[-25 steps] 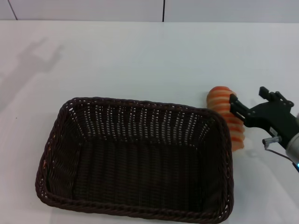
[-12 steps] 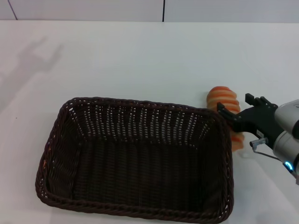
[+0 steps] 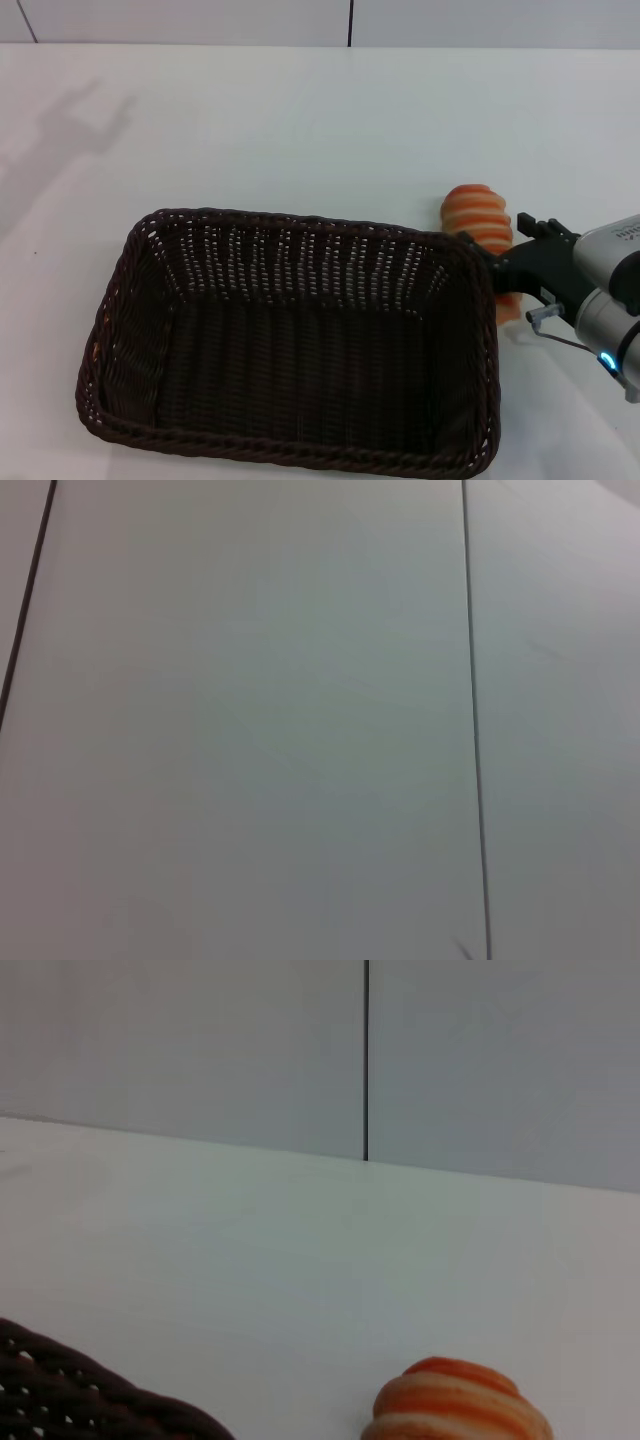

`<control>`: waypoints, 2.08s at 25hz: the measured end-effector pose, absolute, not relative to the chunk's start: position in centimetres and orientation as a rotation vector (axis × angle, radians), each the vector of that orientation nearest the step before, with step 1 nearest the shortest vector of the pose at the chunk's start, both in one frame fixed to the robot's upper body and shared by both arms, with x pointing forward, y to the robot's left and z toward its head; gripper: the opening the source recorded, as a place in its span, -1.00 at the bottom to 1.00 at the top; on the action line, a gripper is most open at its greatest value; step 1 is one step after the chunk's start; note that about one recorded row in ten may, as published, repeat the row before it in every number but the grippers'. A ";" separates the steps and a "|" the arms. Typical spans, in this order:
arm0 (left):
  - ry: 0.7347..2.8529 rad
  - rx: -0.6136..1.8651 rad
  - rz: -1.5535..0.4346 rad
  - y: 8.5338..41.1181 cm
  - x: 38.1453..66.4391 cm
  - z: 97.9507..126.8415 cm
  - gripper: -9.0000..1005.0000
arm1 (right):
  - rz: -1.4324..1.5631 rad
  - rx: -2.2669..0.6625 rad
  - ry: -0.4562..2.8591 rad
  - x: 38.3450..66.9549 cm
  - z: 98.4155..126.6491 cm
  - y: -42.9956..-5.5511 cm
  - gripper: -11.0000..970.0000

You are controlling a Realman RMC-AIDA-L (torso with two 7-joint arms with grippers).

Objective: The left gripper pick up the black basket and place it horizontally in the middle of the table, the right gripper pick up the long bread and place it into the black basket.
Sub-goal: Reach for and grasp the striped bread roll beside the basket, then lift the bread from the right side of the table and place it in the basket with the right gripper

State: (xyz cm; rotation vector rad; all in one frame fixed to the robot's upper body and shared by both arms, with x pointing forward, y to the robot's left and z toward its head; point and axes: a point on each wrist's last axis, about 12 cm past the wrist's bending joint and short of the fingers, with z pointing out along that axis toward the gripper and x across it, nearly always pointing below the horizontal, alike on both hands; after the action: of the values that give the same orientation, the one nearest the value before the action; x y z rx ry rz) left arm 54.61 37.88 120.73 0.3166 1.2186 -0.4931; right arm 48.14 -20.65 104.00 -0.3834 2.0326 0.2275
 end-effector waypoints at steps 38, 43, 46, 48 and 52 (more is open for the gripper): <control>1.184 0.300 -0.509 38.0 54.5 121.1 0.18 | 0.052 -0.337 1.776 49.7 111.5 -23.1 -0.05; 1.183 0.299 -0.508 37.9 54.7 121.1 0.18 | 0.099 -0.402 1.688 49.4 113.9 -20.6 -0.14; 1.182 0.297 -0.506 37.9 54.7 121.2 0.18 | 0.160 -0.486 1.627 48.6 115.4 -17.7 -0.20; 1.177 0.295 -0.503 38.0 54.8 121.3 0.18 | 0.180 -0.506 1.613 48.4 115.6 -16.9 -0.24; 1.166 0.290 -0.497 38.1 55.0 121.6 0.18 | 0.262 -0.587 1.578 47.8 116.0 -13.9 -0.31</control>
State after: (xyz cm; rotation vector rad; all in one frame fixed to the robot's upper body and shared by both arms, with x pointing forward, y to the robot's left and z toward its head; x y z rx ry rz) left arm 54.97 38.10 121.58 0.2898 1.1664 -0.4970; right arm 47.79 -13.90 115.98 -0.5869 1.5785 0.2624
